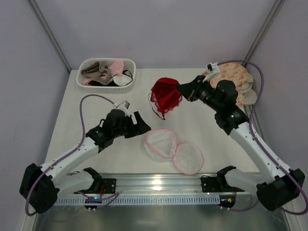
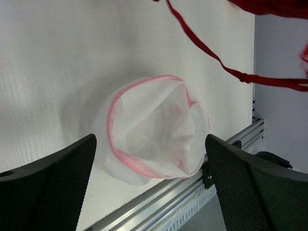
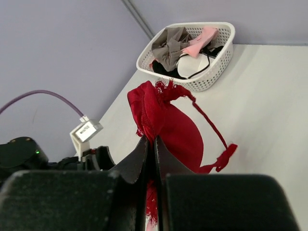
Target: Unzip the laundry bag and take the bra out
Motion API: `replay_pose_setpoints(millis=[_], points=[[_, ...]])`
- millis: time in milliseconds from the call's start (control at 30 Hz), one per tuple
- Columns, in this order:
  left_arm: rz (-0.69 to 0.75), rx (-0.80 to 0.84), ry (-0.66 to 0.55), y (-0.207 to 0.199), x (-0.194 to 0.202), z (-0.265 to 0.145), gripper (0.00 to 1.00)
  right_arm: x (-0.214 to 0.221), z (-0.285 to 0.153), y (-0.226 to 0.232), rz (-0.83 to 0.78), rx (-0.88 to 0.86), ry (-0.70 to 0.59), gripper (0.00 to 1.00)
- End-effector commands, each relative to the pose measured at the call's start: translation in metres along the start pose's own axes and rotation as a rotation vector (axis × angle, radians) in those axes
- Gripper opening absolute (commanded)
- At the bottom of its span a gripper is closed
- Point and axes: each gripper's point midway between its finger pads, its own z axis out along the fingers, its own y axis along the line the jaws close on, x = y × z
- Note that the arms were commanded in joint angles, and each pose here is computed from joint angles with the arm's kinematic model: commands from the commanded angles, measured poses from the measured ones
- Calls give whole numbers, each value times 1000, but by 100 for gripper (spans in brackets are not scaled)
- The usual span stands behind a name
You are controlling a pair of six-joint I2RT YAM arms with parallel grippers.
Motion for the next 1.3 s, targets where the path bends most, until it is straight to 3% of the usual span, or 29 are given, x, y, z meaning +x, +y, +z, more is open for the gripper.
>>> replay_pose_setpoints(millis=[0, 167, 300, 533, 700, 867, 1067, 1133, 1200, 1233, 1267], points=[[12, -34, -110, -8, -30, -15, 99, -13, 22, 29, -105, -155, 57, 4], [26, -30, -212, -14, -50, -36, 100, -6, 69, 31, -127, -214, 181, 4], [119, 93, -368, -38, -75, -62, 99, 12, 83, 41, -153, -281, 281, 4], [403, 87, -492, -44, -96, -97, 99, 48, 53, 50, -230, -331, 452, 4], [500, 211, -451, -68, -87, -93, 100, 86, 14, 70, -234, -468, 593, 4], [590, 414, -390, -101, -71, -88, 100, 111, -14, 95, -245, -604, 656, 4], [707, 721, -216, -143, -34, -98, 99, 122, -29, 115, -226, -720, 688, 4], [727, 773, -137, -151, -26, -98, 92, 119, -27, 117, -219, -727, 676, 3], [743, 840, -56, -158, -15, -104, 69, 118, -25, 118, -218, -733, 670, 4], [740, 840, -28, -156, -12, -100, 41, 116, -23, 119, -218, -726, 663, 4], [741, 845, -12, -156, -10, -100, 28, 115, -22, 118, -219, -720, 658, 4]])
